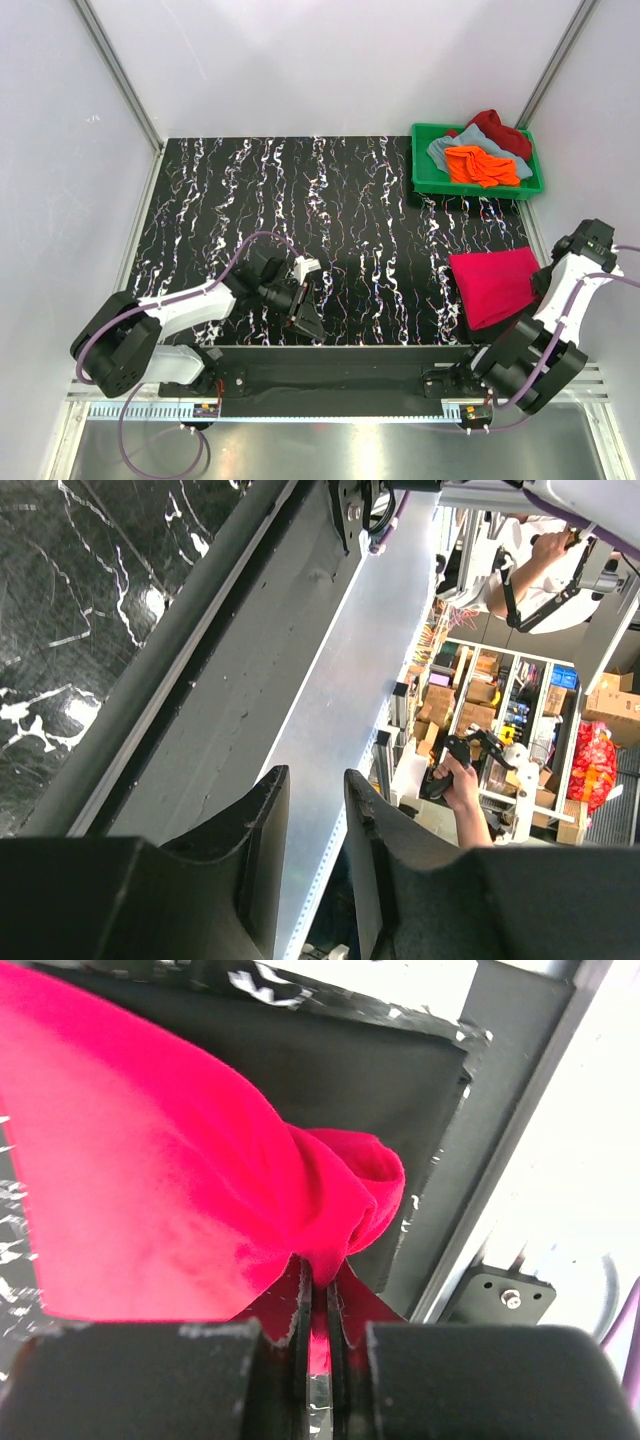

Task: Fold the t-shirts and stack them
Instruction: Neatly place the folded tshirt to the corner, then reset both grippers

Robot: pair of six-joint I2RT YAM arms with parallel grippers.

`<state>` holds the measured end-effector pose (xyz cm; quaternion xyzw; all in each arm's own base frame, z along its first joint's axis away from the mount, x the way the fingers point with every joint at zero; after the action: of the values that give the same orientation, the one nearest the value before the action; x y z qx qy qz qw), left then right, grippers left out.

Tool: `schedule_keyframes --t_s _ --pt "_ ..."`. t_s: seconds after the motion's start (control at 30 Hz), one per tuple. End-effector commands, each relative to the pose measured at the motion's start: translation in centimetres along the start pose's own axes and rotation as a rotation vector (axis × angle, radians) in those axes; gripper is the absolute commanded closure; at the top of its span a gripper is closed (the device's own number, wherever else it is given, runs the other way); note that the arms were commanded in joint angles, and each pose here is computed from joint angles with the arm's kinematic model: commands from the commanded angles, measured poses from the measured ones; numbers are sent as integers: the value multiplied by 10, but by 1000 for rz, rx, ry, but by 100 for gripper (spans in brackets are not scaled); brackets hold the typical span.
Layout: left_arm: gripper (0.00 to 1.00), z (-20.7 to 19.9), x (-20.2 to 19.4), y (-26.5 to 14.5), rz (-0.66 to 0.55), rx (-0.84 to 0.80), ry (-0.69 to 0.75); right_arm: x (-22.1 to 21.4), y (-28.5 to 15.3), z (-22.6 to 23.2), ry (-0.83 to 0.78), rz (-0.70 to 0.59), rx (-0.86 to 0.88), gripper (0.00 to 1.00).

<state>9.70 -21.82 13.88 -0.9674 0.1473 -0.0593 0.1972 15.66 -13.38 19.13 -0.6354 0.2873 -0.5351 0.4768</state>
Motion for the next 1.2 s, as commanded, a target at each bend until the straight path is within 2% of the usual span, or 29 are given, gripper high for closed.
schedule_keyframes --t_s 0.0,0.13,0.23,0.27,0.37,0.4,0.57,0.73,0.87,0.9,0.97,1.0,1.03,1.07,1.1,1.13,1.17 --pt "67 -10 -2 -6 9 -40 53 5 11 -8 60 -22 -74 100" --pt "67 -7 -5 -8 14 -30 45 5 20 -17 94 -7 -167 100" --pt "67 -9 -4 -10 14 -30 42 4 29 -26 136 22 -237 86" --pt "67 -10 -5 -11 16 -32 43 5 31 -27 142 27 -252 68" --pt "67 -11 -5 -12 16 -29 41 7 34 -32 156 71 -274 44" --pt "68 -12 -4 -13 14 -31 44 7 32 -33 151 82 -268 1" --pt "67 -14 -2 -15 4 -30 57 14 -2 -20 135 -45 -69 0" --pt "68 -15 4 -17 -20 -21 64 7 -22 6 40 -73 47 0" --pt "69 -18 8 -20 -78 7 81 -9 -38 58 -74 -42 206 0" --pt "68 -22 8 -24 -113 11 102 -32 -51 84 -202 -39 281 0" --pt "64 -25 11 -29 -184 49 118 -53 -73 119 -286 -34 442 0" --pt "60 -32 11 -36 -233 53 155 -82 -89 136 -381 -1 538 0" --pt "49 -35 12 -40 -266 72 163 -101 -97 145 -386 71 615 0" --pt "46 -35 13 -44 -306 101 166 -115 -108 160 -396 107 736 0" --pt "42 -38 12 -48 -329 101 187 -143 -123 166 -417 200 823 0" --pt "38 -38 11 -50 -336 104 188 -164 -120 166 -446 255 863 0" --pt "36 -37 9 -51 -350 108 185 -174 -133 180 -452 258 1005 0"
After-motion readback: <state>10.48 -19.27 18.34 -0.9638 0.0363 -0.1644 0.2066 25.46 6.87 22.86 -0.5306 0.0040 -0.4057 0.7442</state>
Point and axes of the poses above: each gripper's point midway between its finger pads, its own y axis out along the fingers, its own z axis along the line the jaws close on, x = y × z, the point moved 7 cm from there along -y, back along the fingers, and after that the axes turned 1 degree about -y, right-handed, at the moved point
